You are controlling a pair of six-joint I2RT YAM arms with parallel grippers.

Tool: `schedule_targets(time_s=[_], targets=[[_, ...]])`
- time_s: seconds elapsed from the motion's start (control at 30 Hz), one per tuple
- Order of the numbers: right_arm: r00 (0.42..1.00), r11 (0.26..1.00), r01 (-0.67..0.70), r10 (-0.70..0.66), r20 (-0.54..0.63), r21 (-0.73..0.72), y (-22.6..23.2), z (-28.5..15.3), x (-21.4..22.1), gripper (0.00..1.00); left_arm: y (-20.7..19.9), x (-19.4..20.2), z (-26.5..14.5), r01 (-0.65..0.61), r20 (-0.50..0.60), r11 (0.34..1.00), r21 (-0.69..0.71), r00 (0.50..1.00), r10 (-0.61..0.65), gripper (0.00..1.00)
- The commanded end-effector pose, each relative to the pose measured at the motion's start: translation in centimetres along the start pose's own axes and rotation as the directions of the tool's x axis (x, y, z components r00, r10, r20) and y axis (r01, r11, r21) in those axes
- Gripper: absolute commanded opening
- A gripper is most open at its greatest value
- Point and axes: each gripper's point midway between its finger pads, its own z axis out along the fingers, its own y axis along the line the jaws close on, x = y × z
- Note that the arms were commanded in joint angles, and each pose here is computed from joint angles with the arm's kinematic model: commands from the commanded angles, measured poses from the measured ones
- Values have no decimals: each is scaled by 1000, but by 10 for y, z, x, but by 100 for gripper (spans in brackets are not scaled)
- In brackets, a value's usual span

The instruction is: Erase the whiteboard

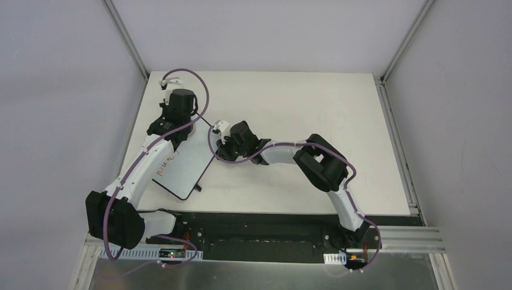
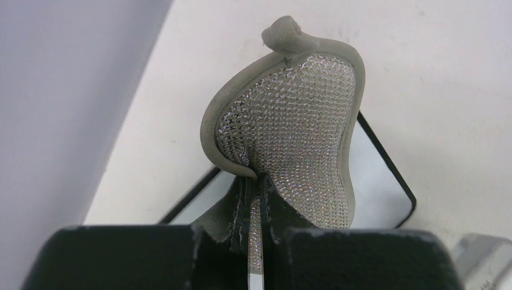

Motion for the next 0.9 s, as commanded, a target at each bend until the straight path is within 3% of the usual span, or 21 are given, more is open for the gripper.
schedule_targets(time_s=[0.0, 0.23, 0.5, 0.63, 0.73, 0.87], targets=[[996, 999, -38, 40, -75, 29, -7, -4, 22, 0, 31, -11, 5, 39, 35, 995, -90, 999, -36, 0], [996, 999, -36, 38, -76, 28, -6, -4, 21, 0, 5, -7, 18, 14, -5, 1000, 10, 1000, -14, 0], [997, 999, -30, 33, -76, 35, -7, -6, 21, 0, -60, 53, 41, 38, -276, 981, 190, 961, 16, 0], [997, 999, -28, 31, -75, 35, -7, -6, 21, 0, -95, 75, 39, 51, -348, 960, 274, 936, 49, 0], [997, 999, -28, 30, -75, 35, -7, -7, 21, 0, -91, 72, 38, 48, -344, 965, 258, 938, 45, 0], [997, 999, -28, 31, -76, 35, -7, -6, 21, 0, -63, 37, 27, 7, -221, 979, 203, 974, 39, 0]])
